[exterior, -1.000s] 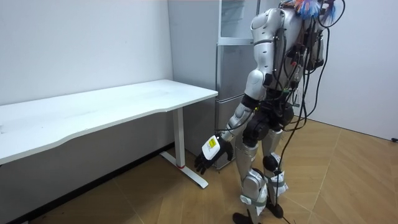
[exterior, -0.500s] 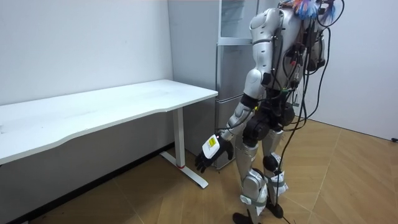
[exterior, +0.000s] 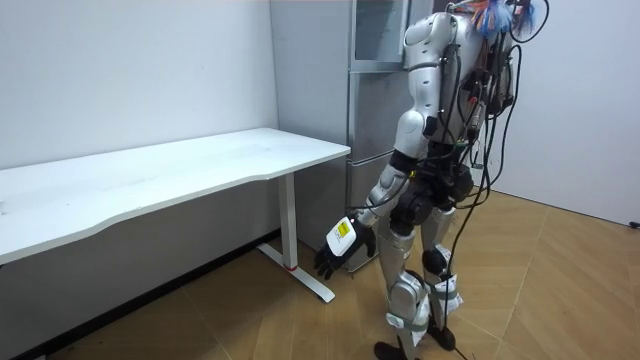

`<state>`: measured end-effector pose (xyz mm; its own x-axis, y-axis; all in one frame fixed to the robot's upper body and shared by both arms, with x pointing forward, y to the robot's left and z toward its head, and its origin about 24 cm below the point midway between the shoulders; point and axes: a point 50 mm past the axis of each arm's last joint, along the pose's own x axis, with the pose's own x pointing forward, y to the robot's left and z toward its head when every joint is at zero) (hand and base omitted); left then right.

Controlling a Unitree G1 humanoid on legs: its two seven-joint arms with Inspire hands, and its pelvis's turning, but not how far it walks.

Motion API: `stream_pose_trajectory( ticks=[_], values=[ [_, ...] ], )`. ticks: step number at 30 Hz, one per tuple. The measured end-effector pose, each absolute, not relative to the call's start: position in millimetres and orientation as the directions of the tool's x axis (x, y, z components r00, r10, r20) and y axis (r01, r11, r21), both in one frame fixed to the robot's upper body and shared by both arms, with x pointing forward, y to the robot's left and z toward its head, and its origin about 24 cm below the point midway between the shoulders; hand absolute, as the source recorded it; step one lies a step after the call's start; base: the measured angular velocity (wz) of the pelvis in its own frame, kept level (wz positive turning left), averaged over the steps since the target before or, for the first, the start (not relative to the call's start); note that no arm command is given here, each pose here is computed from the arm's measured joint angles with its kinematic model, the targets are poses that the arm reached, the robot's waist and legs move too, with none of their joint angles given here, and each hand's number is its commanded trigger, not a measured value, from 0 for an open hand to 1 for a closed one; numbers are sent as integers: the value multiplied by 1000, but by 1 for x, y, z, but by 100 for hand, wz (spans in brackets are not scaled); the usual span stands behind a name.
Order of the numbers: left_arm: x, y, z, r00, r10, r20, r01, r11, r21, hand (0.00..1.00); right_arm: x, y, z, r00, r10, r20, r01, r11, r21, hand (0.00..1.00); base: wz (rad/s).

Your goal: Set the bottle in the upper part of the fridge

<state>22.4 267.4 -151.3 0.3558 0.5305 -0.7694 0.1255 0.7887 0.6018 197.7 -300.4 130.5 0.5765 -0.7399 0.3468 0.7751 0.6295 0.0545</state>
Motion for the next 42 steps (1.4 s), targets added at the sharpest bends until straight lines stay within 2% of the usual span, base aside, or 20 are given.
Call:
stream_pose_trajectory(
  ticks=[10, 12, 15, 20, 34, 42],
  values=[
    [21, 259, -154, 364, 517, -775, 150, 788, 597, 0, 208, -282, 137, 696, -597, 400, 658, 752, -22, 0, 0],
    [19, 258, -154, 360, 517, -777, 152, 789, 596, 0, 207, -277, 146, 691, -576, 436, 640, 769, 0, 0, 0],
    [18, 259, -154, 359, 518, -777, 154, 788, 596, 0, 205, -263, 179, 625, -505, 595, 567, 818, 99, 0, 5],
    [22, 258, -154, 374, 513, -773, 174, 780, 601, 0, 204, -257, 193, 582, -465, 668, 516, 845, 138, 0, 4],
    [22, 258, -154, 383, 503, -774, 207, 770, 603, 0, 206, -257, 191, 594, -463, 658, 500, 853, 150, 0, 0],
    [26, 255, -154, 395, 492, -776, 232, 764, 603, 0, 210, -249, 188, 647, -399, 649, 428, 895, 123, 0, 1]
  ],
)
